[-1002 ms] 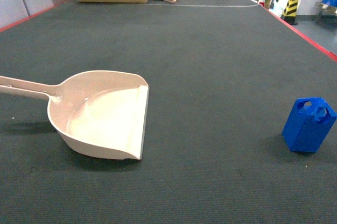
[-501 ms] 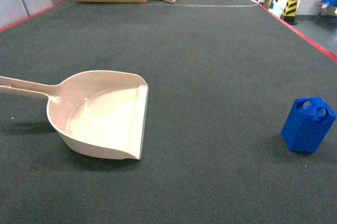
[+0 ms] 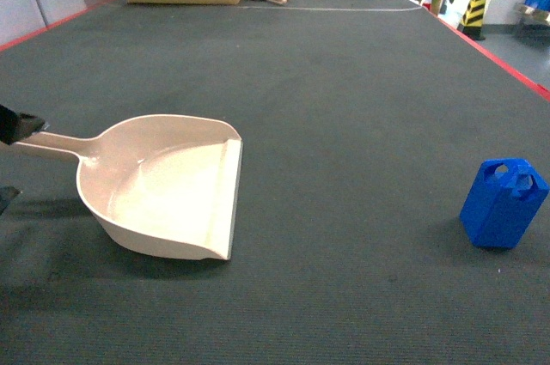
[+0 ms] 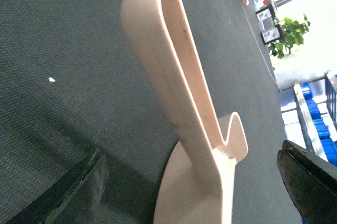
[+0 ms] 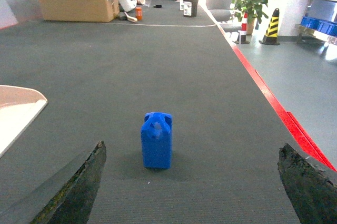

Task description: Place part in tray to right shelf

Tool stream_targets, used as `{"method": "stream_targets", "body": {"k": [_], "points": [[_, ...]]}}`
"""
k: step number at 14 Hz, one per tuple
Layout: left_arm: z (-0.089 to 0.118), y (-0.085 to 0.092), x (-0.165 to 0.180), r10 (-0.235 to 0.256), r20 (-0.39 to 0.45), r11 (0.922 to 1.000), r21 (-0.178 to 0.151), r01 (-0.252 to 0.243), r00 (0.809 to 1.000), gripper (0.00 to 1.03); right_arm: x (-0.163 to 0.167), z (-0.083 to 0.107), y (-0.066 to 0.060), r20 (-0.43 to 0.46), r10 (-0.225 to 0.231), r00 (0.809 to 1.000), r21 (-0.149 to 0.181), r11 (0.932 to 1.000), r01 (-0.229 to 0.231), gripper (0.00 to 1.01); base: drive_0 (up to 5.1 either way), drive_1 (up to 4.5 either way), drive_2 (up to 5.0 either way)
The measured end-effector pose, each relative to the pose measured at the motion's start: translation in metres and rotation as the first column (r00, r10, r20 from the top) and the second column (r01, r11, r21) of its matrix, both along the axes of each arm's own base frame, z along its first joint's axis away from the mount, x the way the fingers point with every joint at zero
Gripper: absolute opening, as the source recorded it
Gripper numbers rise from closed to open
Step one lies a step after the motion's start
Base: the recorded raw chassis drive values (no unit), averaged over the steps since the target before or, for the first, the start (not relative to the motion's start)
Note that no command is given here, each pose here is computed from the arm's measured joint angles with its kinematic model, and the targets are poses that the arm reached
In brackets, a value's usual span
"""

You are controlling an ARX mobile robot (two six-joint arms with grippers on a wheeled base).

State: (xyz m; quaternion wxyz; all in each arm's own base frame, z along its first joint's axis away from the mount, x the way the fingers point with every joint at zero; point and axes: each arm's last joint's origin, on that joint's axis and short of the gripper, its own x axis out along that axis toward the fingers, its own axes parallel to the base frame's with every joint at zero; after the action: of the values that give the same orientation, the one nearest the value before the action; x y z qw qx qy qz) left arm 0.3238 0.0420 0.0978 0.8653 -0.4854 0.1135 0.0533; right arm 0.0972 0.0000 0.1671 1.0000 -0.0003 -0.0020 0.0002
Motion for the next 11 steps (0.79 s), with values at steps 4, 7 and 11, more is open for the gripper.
{"method": "stream_targets", "body": {"k": [4,7,11], "points": [[-0.012,0.008,0.039,0.044,0.004,0.9977,-0.051,-0.044,0.999,0.98,0.000,0.000,0.000,0.000,0.000,1.000,0.000,1.0000,0.000,0.98,0.0,0.00,0.0],[-0.010,0.015,0.059,0.079,0.049,0.9945,-0.072,-0.075,0.996,0.98,0.000,0.000,0.000,0.000,0.000,1.000,0.000,1.0000,0.000,0.98,0.0,0.00,0.0],[-0.023,0.023,0.070,0.087,0.069,0.9918,-0.100,-0.080,0.994,0.71,0.000,0.000,0.000,0.000,0.000,1.000,0.000,1.0000,0.000,0.98,0.0,0.00,0.0]]}}
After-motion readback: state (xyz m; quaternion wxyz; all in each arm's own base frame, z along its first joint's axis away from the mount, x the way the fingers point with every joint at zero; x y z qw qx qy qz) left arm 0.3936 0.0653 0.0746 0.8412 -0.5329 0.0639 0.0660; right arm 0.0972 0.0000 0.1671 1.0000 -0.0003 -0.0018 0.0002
